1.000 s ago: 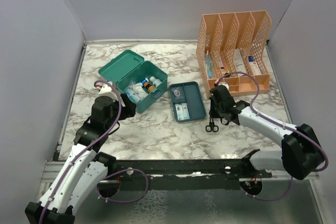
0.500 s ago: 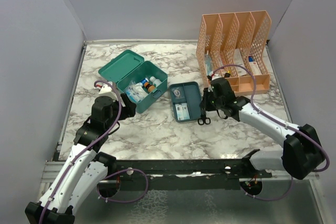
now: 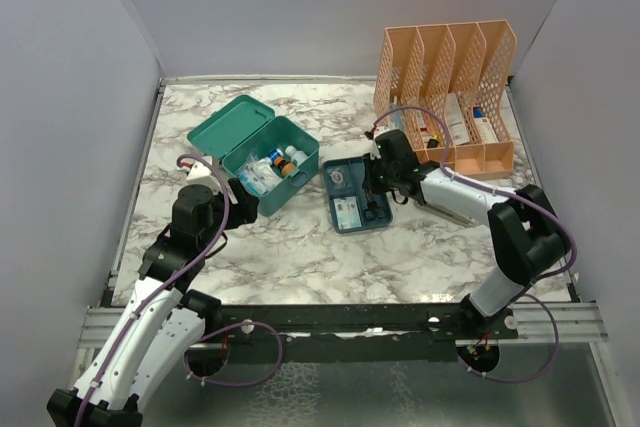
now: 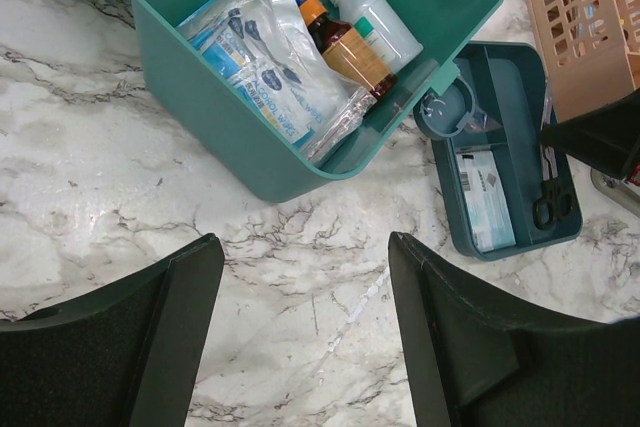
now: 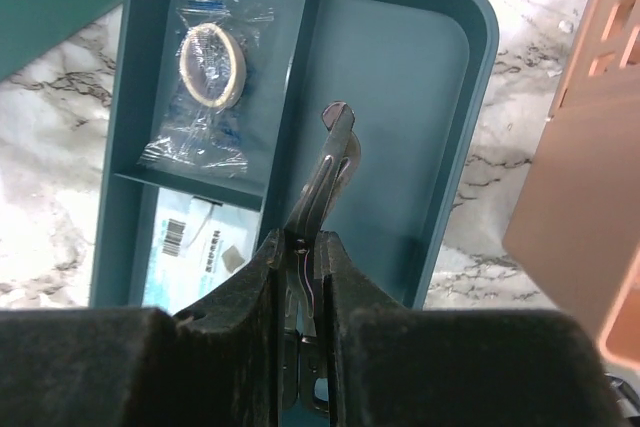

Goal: Organize the medicine kit

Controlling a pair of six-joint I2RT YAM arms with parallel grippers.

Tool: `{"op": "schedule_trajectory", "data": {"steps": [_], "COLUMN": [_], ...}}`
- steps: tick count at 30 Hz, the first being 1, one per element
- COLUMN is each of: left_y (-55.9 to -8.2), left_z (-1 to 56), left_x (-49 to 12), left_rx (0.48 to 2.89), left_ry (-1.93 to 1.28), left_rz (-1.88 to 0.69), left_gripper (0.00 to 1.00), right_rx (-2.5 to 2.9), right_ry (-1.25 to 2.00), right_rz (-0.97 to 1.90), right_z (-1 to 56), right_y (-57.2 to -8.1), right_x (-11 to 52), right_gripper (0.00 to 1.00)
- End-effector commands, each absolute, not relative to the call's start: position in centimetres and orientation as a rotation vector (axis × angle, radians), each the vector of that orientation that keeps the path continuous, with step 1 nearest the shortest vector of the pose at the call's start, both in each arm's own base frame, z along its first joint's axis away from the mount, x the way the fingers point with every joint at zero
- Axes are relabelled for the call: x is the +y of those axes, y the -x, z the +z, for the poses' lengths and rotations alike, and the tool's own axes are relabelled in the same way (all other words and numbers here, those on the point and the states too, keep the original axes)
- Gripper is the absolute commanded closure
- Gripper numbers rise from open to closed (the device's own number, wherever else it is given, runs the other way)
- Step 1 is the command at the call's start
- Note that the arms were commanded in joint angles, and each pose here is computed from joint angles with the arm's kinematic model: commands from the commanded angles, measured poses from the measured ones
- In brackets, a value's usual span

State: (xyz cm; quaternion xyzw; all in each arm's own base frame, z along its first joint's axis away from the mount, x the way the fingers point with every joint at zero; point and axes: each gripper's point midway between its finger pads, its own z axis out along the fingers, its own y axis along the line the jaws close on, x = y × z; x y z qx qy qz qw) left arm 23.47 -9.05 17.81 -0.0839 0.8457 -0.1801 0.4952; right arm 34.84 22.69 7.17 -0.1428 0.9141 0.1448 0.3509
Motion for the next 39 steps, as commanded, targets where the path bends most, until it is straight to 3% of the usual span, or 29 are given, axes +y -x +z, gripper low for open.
{"op": "schedule_trajectory", "data": {"steps": [1, 10, 16, 20, 31, 39], "left_y": [-23.5, -23.5, -23.6, -23.6, -25.0, -27.0], "left_z": [18.2, 18.1, 18.0, 18.1, 19.0, 18.5], "left_x": [-8.9, -8.9, -8.8, -8.8, -9.8, -11.7], "left_rx": [2.028, 2.031, 2.034, 2.031, 2.038, 2.118], "left_ry": [0.212, 0.211, 0.214, 0.209, 0.168, 0.083], "left_rz": [-0.439, -0.432, -0.427, -0.424, -0.441, -0.463], "left_gripper": [0.29, 0.29, 0.29, 0.21, 0.19, 0.32], "right_rx": [2.276, 2.326, 2.377, 2.358, 2.398, 2.462], "right_ry": [0.449, 0.457, 0.376, 0.396, 0.372, 0.38], "right_rz": [0.307, 0.304, 0.257, 0.334, 0.498, 0.474], "right_z": [7.7, 5.0, 5.4, 7.5, 8.3, 6.0], "right_y": [-37.2, -37.2, -37.1, -36.4, -33.6, -32.8], "right_x": [22.8, 23.0, 22.2, 22.9, 23.9, 23.6], "right_gripper": [0.95, 0.92, 0.71, 0.64, 0.66, 0.69]}}
